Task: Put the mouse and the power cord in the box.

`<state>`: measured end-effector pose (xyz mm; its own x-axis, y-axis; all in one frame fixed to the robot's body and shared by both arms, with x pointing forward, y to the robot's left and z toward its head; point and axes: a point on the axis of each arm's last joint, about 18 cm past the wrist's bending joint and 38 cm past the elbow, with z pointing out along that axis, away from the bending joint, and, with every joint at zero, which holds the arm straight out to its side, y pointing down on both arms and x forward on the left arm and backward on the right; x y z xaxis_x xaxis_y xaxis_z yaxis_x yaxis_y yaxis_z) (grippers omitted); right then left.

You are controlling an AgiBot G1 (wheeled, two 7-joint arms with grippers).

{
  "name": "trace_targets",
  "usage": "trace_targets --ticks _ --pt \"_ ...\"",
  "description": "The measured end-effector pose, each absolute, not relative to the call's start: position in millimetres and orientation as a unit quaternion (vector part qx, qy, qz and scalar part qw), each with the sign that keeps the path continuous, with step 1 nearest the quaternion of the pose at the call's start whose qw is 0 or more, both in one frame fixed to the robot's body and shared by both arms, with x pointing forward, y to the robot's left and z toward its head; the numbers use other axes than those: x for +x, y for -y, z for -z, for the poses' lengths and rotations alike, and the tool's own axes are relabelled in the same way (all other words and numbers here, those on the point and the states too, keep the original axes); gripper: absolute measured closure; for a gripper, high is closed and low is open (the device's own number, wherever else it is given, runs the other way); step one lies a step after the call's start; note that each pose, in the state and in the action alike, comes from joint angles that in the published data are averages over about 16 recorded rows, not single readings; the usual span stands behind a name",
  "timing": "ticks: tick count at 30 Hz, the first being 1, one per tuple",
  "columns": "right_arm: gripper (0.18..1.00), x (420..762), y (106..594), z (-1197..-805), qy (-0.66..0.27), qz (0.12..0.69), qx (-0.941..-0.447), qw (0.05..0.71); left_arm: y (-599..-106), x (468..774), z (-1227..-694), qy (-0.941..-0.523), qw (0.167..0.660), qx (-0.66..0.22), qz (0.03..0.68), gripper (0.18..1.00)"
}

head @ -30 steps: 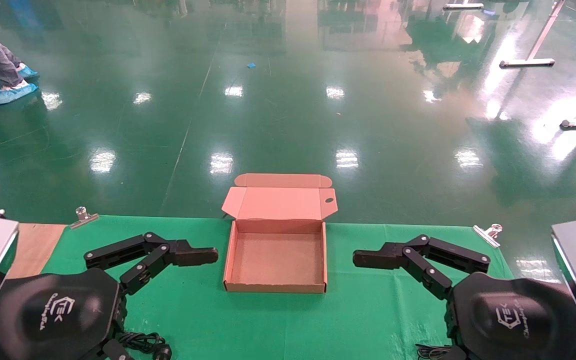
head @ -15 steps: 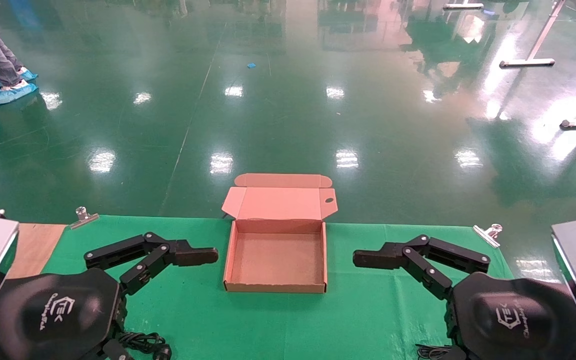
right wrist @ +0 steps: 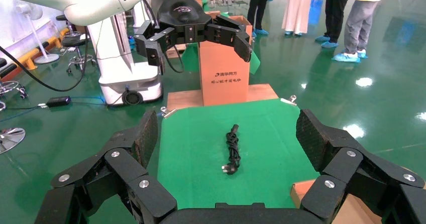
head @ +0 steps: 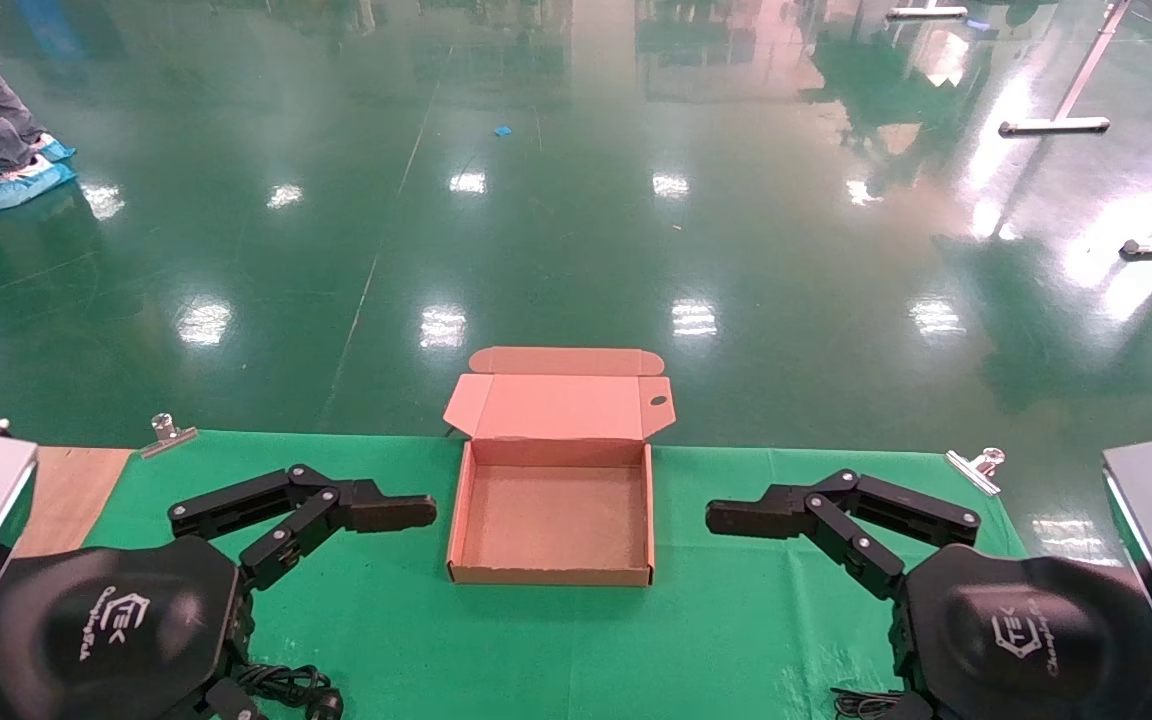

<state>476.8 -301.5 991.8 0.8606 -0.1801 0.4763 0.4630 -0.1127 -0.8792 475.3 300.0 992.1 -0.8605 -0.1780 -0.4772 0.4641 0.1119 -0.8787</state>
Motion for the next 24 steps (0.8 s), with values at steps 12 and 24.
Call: trace_targets --ticks 12,24 --pt "0.178 477 302 -992 0.100 0.244 -0.705 0.658 -300 476 -992 -0.705 0.244 0.101 0.659 0.183" --pt "0.178 480 303 -982 0.109 0.260 -0.733 0.619 -301 483 -976 -0.726 0.236 0.091 0.639 0.183"
